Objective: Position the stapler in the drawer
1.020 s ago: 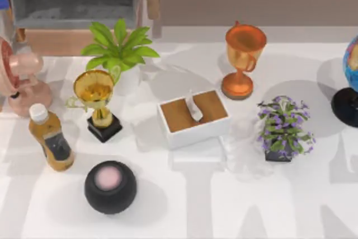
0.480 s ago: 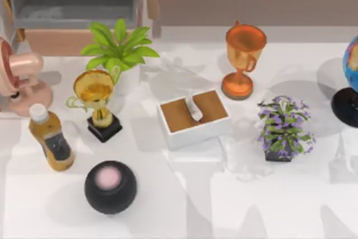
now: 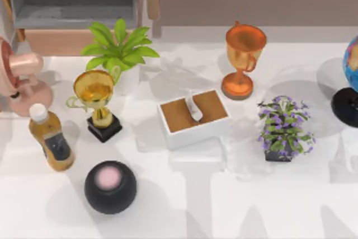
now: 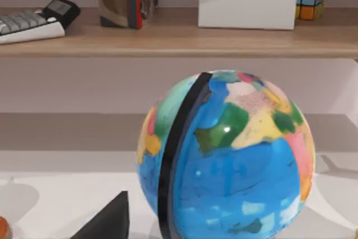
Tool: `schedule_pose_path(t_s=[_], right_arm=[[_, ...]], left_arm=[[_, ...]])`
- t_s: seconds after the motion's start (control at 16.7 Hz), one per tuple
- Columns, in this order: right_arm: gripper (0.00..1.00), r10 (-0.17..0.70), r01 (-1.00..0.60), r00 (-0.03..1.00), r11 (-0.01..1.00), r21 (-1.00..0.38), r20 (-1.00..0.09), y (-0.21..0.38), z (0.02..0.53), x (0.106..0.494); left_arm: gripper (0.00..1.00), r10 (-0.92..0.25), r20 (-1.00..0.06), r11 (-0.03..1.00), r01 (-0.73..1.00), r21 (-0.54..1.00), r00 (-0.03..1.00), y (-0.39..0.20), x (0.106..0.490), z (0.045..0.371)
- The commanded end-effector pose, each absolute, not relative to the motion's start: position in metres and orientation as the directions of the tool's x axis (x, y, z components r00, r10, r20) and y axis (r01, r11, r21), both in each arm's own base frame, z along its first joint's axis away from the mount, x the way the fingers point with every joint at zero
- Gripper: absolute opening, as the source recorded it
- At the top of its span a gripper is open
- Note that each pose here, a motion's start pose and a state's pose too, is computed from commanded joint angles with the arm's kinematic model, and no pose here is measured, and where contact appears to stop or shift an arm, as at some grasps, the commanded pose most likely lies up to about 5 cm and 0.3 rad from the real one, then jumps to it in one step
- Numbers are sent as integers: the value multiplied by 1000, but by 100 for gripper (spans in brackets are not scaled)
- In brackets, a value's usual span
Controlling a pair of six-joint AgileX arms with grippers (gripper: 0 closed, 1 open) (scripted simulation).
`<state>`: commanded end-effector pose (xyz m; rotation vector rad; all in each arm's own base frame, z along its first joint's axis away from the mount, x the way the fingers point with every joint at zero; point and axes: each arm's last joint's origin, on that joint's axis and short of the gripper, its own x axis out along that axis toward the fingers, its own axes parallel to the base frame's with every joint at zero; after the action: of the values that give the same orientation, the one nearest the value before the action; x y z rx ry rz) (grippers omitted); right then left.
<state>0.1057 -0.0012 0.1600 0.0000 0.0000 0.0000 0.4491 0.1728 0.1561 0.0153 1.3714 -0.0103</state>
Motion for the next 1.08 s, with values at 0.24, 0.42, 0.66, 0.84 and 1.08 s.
schedule_pose_path(t_s=[0.24,0.42,0.66,0.84,1.08], right_arm=[[100,0,0,1000,1000,0,0,-1,160,106],[100,0,0,1000,1000,0,0,-1,160,106],[100,0,0,1000,1000,0,0,-1,160,106],[100,0,0,1000,1000,0,0,-1,160,106],[100,0,0,1000,1000,0,0,-1,160,106]], left_arm=[[0,7,-979,1000,22,11,205,171,450,159],[0,76,-934,995,29,92,348,170,456,204],[0,269,-757,958,-88,272,596,189,432,312],[0,314,-680,940,-119,319,663,187,422,346],[0,242,-784,966,-64,251,572,188,437,296]])
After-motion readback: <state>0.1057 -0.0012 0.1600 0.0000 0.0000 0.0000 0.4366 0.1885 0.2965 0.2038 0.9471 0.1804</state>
